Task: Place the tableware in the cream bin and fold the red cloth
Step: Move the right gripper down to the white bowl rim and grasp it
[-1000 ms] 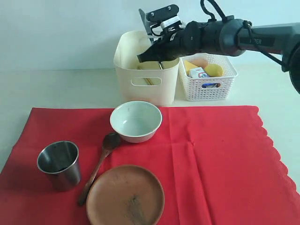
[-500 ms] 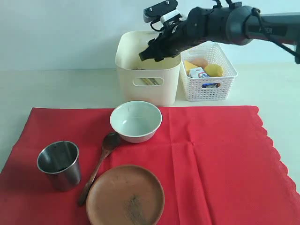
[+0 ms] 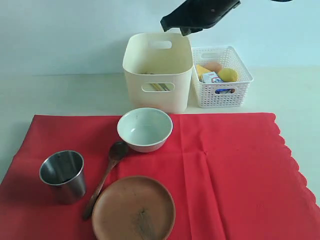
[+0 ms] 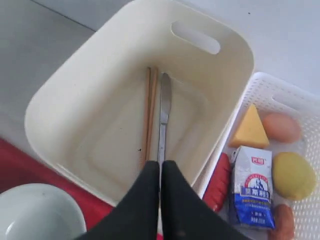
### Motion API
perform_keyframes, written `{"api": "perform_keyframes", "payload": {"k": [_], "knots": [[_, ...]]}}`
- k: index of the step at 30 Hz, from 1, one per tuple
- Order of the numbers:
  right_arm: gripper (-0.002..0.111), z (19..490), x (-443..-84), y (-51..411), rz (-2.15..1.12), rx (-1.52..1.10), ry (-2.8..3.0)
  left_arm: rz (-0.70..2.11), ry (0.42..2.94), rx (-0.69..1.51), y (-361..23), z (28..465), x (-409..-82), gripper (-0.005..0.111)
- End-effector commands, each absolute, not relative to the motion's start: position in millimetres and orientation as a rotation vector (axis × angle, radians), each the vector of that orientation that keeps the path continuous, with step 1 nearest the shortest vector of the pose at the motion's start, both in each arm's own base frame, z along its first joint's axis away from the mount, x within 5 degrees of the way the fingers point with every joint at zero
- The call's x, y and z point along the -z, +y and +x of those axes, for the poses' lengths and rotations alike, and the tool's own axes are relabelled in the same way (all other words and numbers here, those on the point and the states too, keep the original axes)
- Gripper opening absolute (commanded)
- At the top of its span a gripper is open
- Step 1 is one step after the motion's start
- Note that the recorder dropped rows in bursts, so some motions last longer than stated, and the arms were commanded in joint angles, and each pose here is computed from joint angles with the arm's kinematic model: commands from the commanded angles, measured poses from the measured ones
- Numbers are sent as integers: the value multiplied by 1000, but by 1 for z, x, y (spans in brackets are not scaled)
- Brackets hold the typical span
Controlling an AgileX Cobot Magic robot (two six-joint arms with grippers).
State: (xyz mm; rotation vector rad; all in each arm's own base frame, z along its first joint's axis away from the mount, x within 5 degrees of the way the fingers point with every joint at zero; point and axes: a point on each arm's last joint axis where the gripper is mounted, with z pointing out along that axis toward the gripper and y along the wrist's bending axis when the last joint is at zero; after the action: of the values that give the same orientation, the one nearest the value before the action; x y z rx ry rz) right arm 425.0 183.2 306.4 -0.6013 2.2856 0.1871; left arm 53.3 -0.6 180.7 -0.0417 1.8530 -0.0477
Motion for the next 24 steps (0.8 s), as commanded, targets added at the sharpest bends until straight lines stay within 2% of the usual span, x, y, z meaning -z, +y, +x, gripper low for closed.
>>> {"api": "perform_keyframes", "payload": {"k": [1,6,9,16,18,24], "knots": [[0,395,-318,168,-579,-184,2275,-50,1838,56,-1,53,-181,0],[0,350,-307,149,-580,-186,2317,-50,1838,56,-1,53,-181,0],[0,331,-289,147,-516,-294,2405,-50,1838,56,-1,53,-181,0],[1,325,-245,160,-562,-484,2547,-50,1838,56,-1,53,-181,0],[6,327,-234,165,-569,-540,2578,-50,1838,56,-1,53,-181,0],[31,338,-197,173,-529,-592,2655,-50,1838,56,-1,53,-181,0]]}}
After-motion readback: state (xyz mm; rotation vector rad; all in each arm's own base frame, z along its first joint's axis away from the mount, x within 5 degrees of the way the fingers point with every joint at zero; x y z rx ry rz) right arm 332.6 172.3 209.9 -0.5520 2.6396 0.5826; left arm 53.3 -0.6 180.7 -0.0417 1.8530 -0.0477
